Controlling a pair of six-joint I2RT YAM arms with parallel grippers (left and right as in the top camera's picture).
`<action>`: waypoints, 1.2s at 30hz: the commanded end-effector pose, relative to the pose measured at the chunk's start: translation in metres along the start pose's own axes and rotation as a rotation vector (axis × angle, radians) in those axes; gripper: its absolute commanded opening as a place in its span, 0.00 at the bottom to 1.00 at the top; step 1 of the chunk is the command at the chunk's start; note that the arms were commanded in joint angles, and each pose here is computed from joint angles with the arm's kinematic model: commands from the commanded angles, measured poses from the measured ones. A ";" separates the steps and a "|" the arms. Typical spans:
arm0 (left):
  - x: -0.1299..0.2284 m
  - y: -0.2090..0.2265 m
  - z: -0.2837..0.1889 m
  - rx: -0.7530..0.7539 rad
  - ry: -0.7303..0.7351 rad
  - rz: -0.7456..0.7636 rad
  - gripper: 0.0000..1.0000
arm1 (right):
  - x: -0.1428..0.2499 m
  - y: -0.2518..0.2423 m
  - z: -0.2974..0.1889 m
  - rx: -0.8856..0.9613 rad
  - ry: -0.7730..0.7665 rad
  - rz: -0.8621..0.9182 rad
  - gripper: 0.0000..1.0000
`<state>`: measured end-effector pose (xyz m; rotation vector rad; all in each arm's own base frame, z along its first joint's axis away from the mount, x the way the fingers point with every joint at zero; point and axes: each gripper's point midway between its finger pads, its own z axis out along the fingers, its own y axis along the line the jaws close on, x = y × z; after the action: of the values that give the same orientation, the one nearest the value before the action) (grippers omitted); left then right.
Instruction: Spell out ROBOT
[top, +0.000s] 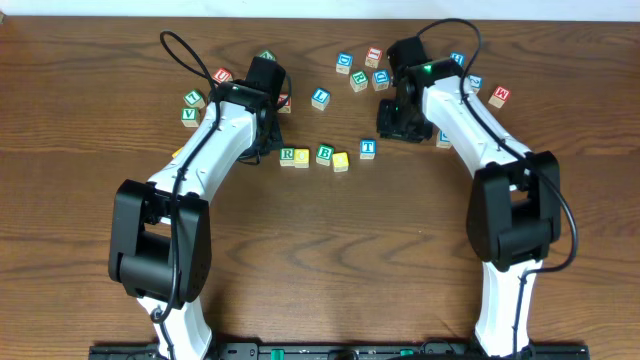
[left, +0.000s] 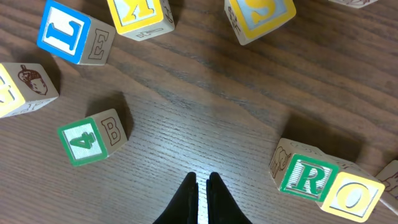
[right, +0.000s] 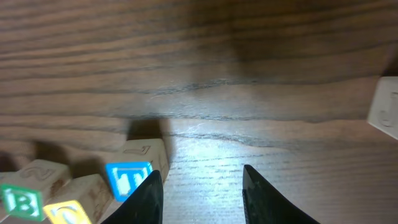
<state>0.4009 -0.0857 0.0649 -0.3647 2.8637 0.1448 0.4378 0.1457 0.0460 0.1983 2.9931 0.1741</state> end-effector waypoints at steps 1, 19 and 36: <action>0.003 0.002 0.006 -0.006 0.015 0.035 0.07 | 0.006 -0.006 0.019 0.024 0.044 0.005 0.36; 0.024 -0.014 0.036 0.098 0.042 -0.030 0.08 | 0.015 -0.006 0.027 0.036 0.079 0.000 0.36; 0.026 -0.030 0.034 0.121 0.021 0.001 0.07 | 0.025 -0.009 0.030 0.052 0.112 -0.010 0.38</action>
<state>0.3961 -0.1140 0.0300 -0.3410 2.8604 -0.0403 0.4246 0.1422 0.0208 0.2053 3.0808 0.1288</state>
